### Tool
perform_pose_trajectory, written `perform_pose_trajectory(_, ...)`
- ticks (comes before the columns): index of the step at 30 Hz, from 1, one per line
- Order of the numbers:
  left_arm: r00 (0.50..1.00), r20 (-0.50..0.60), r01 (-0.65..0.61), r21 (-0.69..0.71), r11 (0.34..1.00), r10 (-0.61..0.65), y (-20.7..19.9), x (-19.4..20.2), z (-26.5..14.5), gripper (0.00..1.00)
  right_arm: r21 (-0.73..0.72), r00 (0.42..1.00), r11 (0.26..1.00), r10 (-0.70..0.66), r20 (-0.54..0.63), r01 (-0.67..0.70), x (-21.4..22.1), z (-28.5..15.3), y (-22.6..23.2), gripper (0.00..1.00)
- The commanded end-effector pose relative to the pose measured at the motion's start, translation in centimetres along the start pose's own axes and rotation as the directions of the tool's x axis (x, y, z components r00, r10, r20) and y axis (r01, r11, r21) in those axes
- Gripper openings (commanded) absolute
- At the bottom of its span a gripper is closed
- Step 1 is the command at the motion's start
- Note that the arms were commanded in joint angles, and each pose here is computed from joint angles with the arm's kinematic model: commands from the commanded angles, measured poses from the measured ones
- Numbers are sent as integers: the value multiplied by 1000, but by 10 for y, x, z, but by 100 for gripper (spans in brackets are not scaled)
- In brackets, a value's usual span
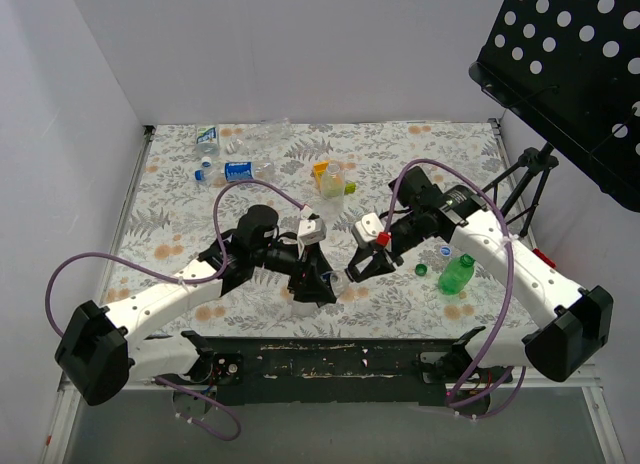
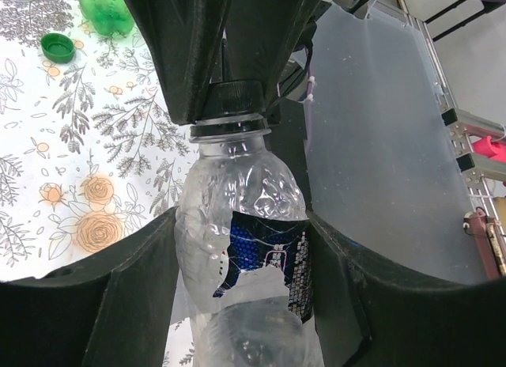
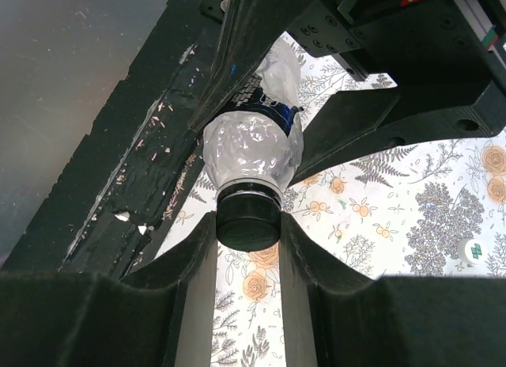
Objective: Unscrew the bottle caps
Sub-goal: Unscrew the bottle cap from the plastic bottle.
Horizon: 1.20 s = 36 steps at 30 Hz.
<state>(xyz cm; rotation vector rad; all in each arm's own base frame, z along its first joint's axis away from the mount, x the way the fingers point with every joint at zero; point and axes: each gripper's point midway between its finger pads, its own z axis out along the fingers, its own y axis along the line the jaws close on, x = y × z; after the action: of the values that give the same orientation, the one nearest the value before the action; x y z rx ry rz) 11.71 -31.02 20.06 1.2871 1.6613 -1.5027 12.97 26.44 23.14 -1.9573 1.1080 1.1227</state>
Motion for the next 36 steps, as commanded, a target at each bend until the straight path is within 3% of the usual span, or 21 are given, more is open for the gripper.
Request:
perform_pose_trajectory(1, 997, -17, -81, -2, 997, 81, -10, -5, -7, 1, 58, 997, 996, 76, -29, -74, 5, -11, 1, 18)
perform_pose_trajectory(6, 986, -62, -160, -141, 977, 152, 2, -9, -14, 1, 111, 979, 973, 202, 35, -205, 2, -17, -2, 55)
perform_pose_trajectory(9, 979, -81, -199, -191, 961, 186, 6, -11, -16, 1, 147, 963, 952, 262, 68, -270, -3, -25, -8, 67)
perform_pose_trajectory(14, 965, -132, -254, -254, 933, 227, 14, -6, -11, 1, 182, 939, 922, 326, 114, -342, -6, -37, -13, 78)
perform_pose_trajectory(24, 924, -206, -379, -370, 848, 323, 26, -6, -1, 1, 167, 863, 851, 468, 192, -498, 2, -44, -19, 82)
perform_pose_trajectory(30, 910, -195, -414, -408, 813, 366, 31, -9, 2, 0, 159, 781, 770, 580, 230, -618, 14, -41, -19, 82)
perform_pose_trajectory(36, 898, -210, -440, -443, 781, 387, 38, -10, 5, 0, 150, 656, 642, 704, 271, -752, 24, -37, -22, 81)
